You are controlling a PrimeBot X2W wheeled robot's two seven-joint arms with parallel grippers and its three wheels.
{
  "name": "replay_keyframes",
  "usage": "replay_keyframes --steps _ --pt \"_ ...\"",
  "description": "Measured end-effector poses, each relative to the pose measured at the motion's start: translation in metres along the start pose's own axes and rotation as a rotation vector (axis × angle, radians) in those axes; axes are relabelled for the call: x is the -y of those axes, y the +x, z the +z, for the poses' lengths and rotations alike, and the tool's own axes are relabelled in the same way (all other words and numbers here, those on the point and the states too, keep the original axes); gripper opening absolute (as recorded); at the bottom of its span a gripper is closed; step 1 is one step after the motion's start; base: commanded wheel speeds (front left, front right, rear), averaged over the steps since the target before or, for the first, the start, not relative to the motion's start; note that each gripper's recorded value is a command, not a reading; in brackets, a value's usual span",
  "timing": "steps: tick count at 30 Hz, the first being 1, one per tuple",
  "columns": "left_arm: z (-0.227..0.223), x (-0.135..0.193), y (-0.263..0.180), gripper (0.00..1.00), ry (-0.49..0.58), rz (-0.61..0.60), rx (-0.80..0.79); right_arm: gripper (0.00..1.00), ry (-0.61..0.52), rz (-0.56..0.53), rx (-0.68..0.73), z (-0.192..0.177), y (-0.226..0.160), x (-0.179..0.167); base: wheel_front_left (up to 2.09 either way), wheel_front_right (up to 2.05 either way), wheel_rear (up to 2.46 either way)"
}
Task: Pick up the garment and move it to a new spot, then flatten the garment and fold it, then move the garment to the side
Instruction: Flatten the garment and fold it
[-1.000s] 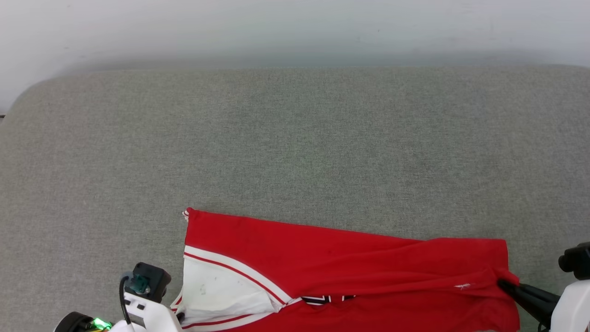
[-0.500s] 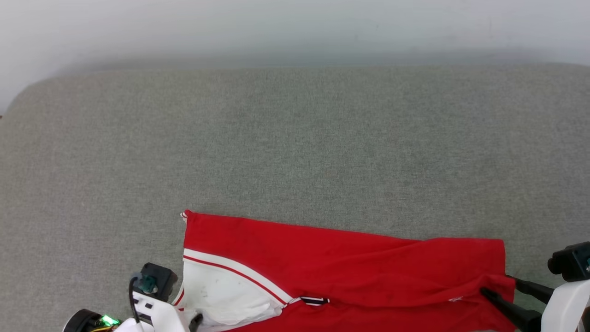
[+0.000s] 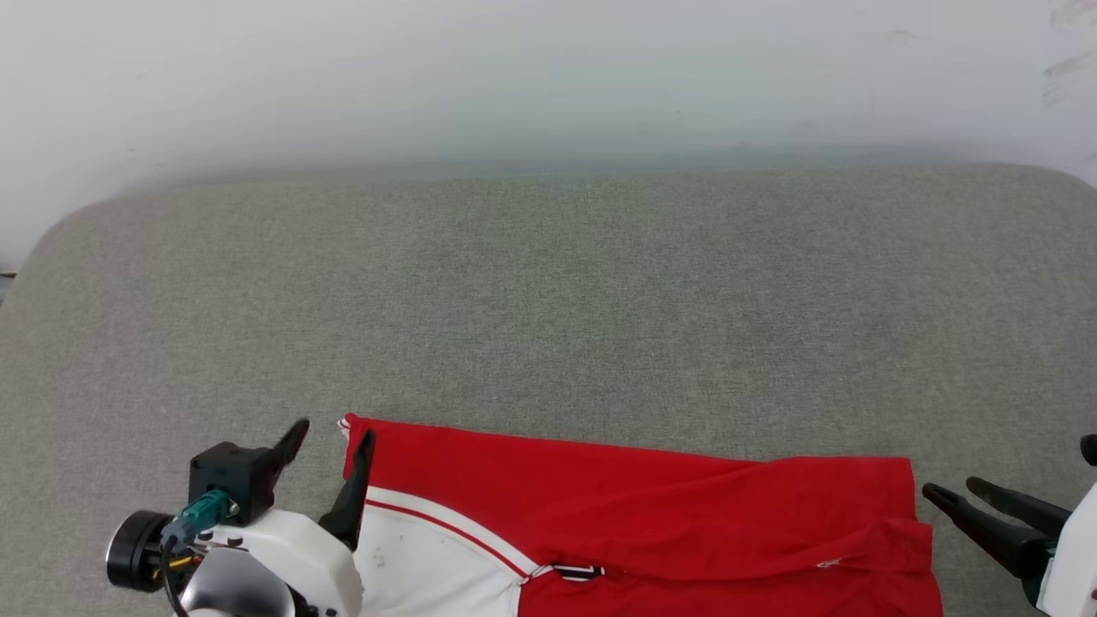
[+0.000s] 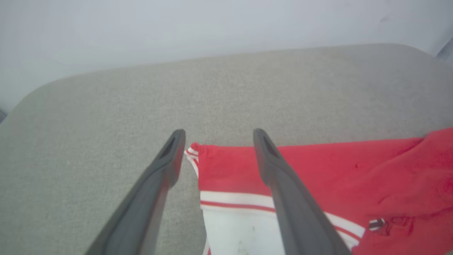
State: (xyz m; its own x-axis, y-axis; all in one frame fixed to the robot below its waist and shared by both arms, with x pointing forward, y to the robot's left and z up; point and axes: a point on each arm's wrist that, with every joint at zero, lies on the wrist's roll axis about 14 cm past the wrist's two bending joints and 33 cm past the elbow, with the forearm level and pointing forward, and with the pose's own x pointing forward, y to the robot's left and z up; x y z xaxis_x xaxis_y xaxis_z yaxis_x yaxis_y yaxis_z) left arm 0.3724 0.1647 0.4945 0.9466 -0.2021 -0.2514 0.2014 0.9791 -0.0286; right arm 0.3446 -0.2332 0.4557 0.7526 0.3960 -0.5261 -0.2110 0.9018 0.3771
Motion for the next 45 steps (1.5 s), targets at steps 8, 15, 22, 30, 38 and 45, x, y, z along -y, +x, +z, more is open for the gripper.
replay_keyframes --steps 8,15,22,30,38,45 --pt "0.047 -0.015 -0.001 1.00 0.065 0.091 0.368 1.00 0.120 -0.089 -0.089 -0.025 0.012 0.028 0.00 0.00 0.00" --pt "0.061 -0.036 -0.016 1.00 0.135 0.213 0.451 1.00 0.228 -0.107 -0.168 -0.049 0.027 0.031 0.00 0.00 0.00" --pt "0.051 -0.043 -0.018 1.00 0.132 0.242 0.435 1.00 0.270 -0.114 -0.242 -0.067 0.033 0.032 0.00 0.00 0.00" --pt "0.050 -0.051 -0.018 1.00 0.153 0.249 0.432 1.00 0.289 -0.107 -0.305 -0.083 0.044 0.026 0.00 0.00 0.00" --pt "0.048 -0.054 -0.017 1.00 0.164 0.256 0.428 1.00 0.288 -0.061 -0.331 -0.088 0.057 0.008 0.00 0.00 0.00" --pt "0.046 -0.054 -0.016 1.00 0.158 0.254 0.422 0.11 0.287 -0.044 -0.345 -0.091 0.063 -0.001 0.00 0.00 0.00"
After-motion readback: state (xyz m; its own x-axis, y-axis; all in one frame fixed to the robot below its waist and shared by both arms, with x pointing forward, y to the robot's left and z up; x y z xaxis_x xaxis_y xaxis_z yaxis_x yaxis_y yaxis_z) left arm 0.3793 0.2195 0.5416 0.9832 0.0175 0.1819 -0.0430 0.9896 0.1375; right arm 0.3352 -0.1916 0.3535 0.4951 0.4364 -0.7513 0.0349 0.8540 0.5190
